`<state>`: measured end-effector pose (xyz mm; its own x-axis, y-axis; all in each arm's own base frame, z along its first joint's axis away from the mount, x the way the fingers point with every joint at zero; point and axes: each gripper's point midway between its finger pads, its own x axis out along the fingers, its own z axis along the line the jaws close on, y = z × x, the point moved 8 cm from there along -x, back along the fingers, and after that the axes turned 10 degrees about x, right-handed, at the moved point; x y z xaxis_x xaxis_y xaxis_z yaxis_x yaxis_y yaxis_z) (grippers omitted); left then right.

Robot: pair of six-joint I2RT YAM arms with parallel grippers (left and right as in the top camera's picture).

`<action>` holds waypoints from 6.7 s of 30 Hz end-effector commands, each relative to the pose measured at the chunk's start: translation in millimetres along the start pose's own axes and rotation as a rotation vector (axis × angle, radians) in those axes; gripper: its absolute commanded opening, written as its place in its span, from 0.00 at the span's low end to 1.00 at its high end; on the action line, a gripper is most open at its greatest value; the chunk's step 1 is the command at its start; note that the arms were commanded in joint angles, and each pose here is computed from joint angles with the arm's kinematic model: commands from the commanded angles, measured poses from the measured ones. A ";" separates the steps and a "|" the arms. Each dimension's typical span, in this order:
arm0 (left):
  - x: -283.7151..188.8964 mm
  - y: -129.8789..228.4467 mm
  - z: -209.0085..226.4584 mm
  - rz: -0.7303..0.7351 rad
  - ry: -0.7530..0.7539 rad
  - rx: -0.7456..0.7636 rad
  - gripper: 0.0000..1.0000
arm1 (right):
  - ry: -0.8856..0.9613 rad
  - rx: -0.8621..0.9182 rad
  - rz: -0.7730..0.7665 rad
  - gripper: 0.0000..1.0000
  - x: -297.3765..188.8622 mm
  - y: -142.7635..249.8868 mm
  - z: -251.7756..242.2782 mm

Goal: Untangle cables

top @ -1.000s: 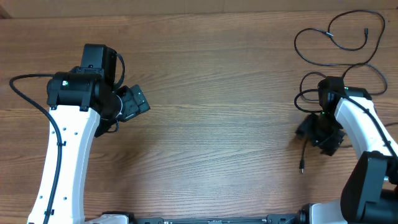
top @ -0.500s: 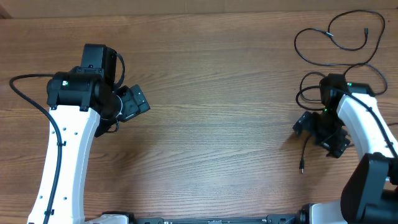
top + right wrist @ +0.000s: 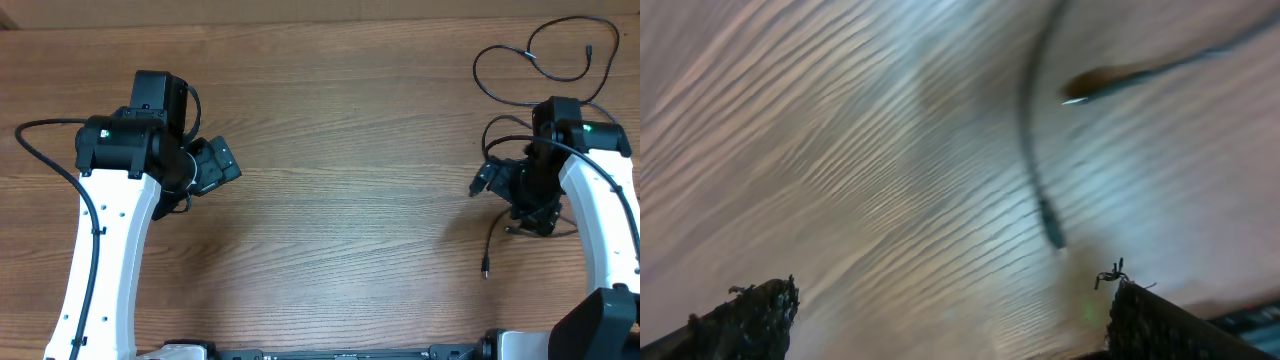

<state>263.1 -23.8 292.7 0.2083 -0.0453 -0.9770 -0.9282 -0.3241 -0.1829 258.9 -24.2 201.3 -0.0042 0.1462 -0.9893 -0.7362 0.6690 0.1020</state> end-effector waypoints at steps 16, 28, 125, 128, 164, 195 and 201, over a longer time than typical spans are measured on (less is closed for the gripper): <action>-8.0 -2.1 0.5 -0.033 0.003 0.010 0.99 | -0.181 -0.142 0.025 1.00 -10.1 2.7 18.0; -8.0 -2.1 0.5 -0.033 0.003 0.010 1.00 | -0.199 -0.149 -0.003 1.00 -10.6 -1.8 21.2; -8.0 -2.1 0.5 -0.033 0.003 0.010 0.99 | -0.235 -0.239 -0.321 1.00 -100.1 142.7 -28.6; -8.0 -2.1 0.5 -0.033 0.003 0.010 1.00 | -0.223 -0.235 -0.343 1.00 -100.6 140.6 -29.4; -8.0 -2.2 0.5 -0.033 0.003 0.010 1.00 | -0.610 -0.533 -1.111 1.00 -40.9 117.4 -52.2; -8.0 -2.1 0.5 -0.033 0.003 0.010 0.99 | -0.771 -0.610 -1.366 1.00 16.3 98.0 -39.4; -8.0 -2.1 0.5 -0.033 0.003 0.010 0.99 | -0.777 -0.613 -1.369 1.00 25.6 95.0 -37.9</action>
<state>263.2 -23.8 292.8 0.2091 -0.0449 -0.9769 -0.9280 -0.3241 -0.1837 162.7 14.1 184.9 0.9882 0.1518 -0.0212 -0.0633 0.2780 -0.9585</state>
